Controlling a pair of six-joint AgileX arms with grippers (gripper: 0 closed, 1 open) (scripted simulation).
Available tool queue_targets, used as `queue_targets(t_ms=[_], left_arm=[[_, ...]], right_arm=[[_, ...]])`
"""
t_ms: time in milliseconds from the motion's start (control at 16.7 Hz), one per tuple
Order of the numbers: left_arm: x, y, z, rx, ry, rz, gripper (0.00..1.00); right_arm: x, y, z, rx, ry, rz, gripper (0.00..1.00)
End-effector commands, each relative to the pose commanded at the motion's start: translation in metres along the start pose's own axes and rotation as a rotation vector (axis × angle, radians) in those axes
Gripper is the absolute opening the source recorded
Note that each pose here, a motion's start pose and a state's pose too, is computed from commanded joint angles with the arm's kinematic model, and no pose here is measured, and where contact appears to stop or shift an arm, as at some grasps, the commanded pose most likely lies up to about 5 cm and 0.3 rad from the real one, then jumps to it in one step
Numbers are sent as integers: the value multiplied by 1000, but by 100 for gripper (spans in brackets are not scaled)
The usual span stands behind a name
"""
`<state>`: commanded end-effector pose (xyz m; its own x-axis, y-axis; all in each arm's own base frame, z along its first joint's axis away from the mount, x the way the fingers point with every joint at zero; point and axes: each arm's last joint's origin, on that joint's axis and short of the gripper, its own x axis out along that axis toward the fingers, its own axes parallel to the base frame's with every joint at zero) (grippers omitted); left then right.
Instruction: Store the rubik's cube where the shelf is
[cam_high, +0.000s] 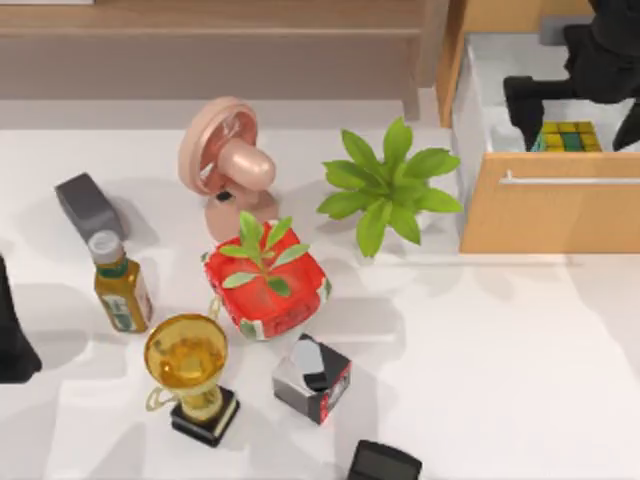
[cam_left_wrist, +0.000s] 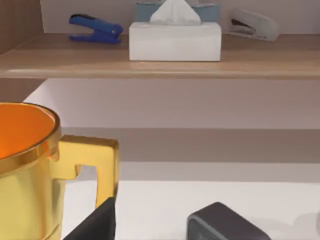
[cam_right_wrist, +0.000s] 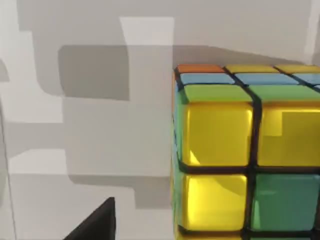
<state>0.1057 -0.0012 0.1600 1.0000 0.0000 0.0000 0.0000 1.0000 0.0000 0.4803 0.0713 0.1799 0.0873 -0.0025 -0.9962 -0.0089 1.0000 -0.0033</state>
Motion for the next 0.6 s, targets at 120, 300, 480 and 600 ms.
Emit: queue_targets(t_ms=[120, 300, 480, 600], left_arm=[[0, 0, 0, 0, 0, 0, 100], [0, 0, 0, 0, 0, 0, 100], [0, 0, 0, 0, 0, 0, 100], [0, 0, 0, 0, 0, 0, 100]], right_arm=[[14, 0, 5, 1, -6, 2, 100], [18, 0, 7, 2, -13, 3, 100], [18, 0, 7, 2, -13, 3, 92], [18, 0, 7, 2, -13, 3, 77]])
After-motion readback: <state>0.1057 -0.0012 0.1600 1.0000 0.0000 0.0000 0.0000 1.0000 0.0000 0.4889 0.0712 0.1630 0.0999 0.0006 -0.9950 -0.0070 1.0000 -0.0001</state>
